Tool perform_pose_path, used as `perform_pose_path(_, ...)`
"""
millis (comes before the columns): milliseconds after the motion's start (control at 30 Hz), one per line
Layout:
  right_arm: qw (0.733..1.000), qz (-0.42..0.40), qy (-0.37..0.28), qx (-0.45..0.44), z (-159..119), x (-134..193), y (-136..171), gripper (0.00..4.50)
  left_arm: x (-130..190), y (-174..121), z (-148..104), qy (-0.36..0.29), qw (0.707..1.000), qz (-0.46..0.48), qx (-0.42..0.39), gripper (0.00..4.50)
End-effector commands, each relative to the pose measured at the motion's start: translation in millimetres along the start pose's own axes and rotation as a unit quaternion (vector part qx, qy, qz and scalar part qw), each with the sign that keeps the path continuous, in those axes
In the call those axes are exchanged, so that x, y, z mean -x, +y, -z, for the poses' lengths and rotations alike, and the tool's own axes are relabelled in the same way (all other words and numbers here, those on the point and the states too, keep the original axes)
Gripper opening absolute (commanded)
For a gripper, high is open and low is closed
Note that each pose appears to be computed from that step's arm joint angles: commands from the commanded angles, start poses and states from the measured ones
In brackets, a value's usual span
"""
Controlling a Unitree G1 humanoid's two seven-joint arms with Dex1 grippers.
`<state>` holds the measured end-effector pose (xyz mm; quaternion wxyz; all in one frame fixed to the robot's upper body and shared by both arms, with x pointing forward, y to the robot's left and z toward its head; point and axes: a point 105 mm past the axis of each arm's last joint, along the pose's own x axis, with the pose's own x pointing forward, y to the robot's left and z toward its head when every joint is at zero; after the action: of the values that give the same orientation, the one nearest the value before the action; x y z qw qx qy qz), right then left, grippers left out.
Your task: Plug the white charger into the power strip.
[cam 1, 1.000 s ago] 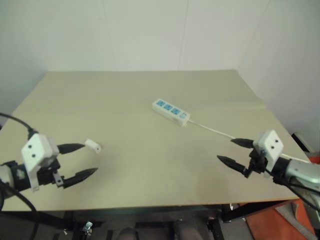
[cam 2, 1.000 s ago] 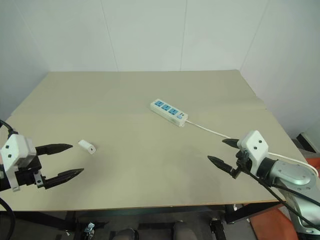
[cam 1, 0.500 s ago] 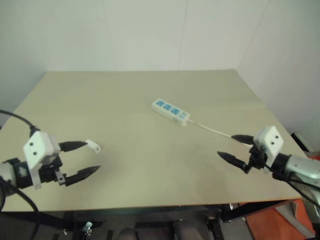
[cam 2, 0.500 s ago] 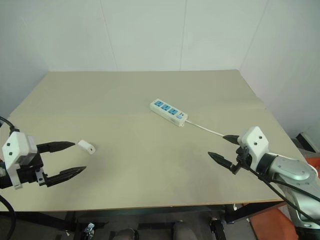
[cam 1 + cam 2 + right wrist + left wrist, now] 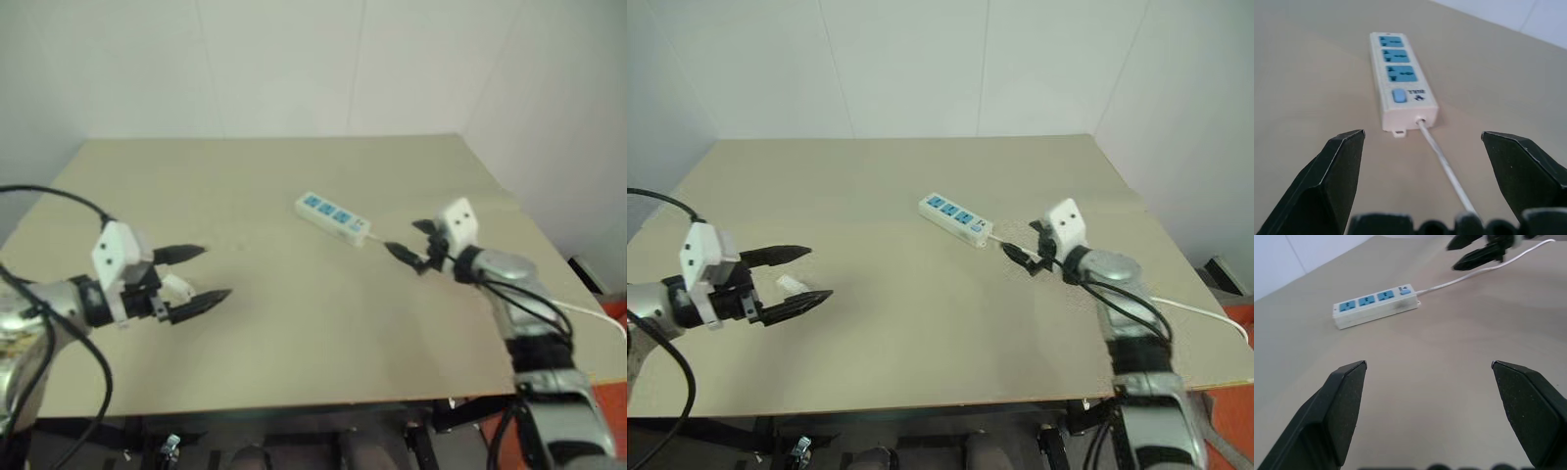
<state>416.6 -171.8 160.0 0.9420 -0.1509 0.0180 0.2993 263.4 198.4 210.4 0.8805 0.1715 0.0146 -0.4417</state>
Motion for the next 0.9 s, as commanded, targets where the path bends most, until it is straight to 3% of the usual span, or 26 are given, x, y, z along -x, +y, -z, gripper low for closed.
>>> perform_pose_path(33, 0.999, 0.017, 0.002, 0.029, -2, -18, -9, 4.5, -2, 1, -8, -0.013, 1.0, 0.004, -0.025, 4.47)
perform_pose_path(533, 0.99, 0.074, 0.121, -0.004, 41, -41, -15, 4.5, 8, -2, -5, -0.009, 0.999, 0.001, -0.032, 4.47)
perform_pose_path(667, 0.989, 0.071, 0.13, -0.026, 46, -40, -13, 3.57, 11, -2, -4, -0.006, 0.999, -0.004, -0.033, 4.5)
perform_pose_path(900, 0.99, 0.031, 0.132, -0.038, 49, -39, -4, 1.1, 12, -3, -2, -0.004, 0.999, -0.004, -0.033, 4.5)
